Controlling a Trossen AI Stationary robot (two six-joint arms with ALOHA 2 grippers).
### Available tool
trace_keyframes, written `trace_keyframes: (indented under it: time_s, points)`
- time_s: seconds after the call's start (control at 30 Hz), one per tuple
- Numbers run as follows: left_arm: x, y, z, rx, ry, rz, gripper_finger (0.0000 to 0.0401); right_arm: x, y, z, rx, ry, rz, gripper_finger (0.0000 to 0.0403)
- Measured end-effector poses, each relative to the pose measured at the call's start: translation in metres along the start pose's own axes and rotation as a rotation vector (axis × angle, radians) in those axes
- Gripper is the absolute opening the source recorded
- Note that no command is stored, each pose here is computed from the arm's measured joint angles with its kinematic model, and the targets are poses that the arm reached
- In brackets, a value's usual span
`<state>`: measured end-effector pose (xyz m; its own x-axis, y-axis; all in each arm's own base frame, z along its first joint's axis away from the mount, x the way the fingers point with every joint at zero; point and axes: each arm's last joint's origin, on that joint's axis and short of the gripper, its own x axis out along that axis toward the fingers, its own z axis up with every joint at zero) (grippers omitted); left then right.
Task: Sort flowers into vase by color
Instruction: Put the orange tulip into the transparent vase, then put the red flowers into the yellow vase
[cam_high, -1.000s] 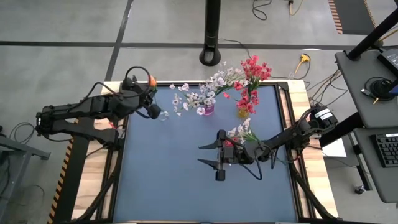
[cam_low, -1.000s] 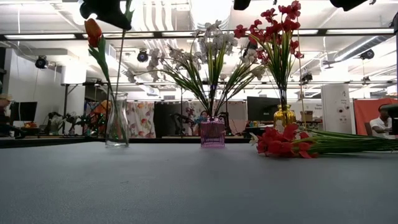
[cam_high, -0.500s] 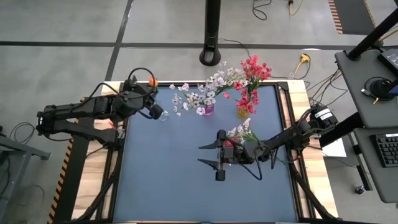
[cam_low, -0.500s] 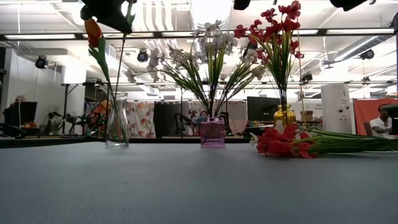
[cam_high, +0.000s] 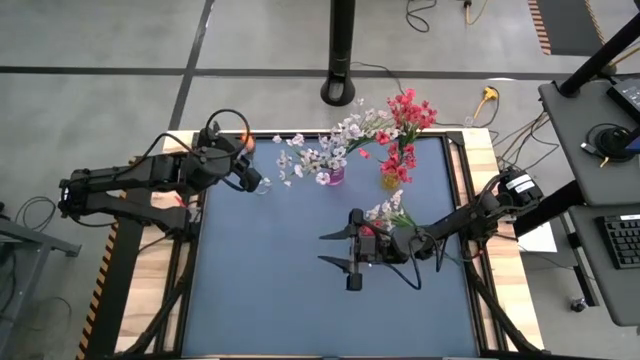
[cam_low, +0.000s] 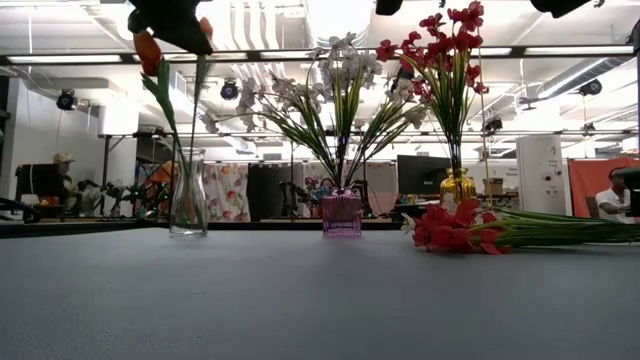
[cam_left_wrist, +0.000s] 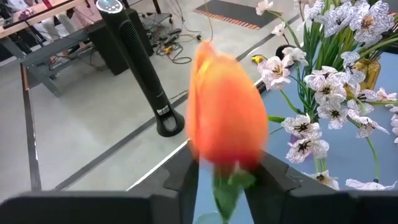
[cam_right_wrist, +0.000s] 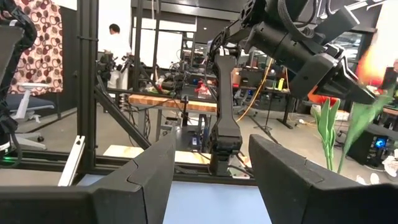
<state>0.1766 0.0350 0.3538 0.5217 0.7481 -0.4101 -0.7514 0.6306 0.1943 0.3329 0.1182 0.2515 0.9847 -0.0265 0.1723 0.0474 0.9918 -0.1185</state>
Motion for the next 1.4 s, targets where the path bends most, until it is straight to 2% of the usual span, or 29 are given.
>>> trace_keyframes:
  time_s: [0.27,0.5,0.63,0.8,0.9,1.1,1.23,1.4]
  points:
    - [-0.002,0.001,0.002,0.016,-0.004,-0.004,0.0144,0.0,0.0,0.0,-0.002,0.004,0.001,0.0199]
    - [-0.018,0.003,0.02,0.01,-0.062,-0.054,0.0166,0.0,0.0,0.0,-0.003,0.005,0.001,0.0199]
    - [-0.035,0.002,0.034,-0.012,-0.115,-0.12,0.0167,0.0,0.0,-0.001,-0.003,0.005,0.001,0.0199]
    - [-0.064,-0.011,0.044,0.005,-0.172,-0.313,0.0164,0.0,0.001,-0.001,0.012,0.015,0.004,0.0199]
    - [-0.082,-0.029,0.04,0.056,-0.197,-0.373,0.0164,-0.002,0.004,-0.001,0.011,0.021,0.015,0.0199]
    - [-0.119,-0.059,0.02,0.143,-0.283,-0.348,0.0164,-0.006,0.015,0.001,0.012,0.024,0.051,0.0199]
    - [-0.134,-0.065,0.006,0.15,-0.302,-0.336,0.0164,-0.01,0.022,0.003,-0.002,0.022,0.073,0.0199]
    - [-0.137,-0.064,-0.002,0.127,-0.285,-0.34,0.0164,-0.009,0.024,0.008,0.027,0.039,0.082,0.0198]
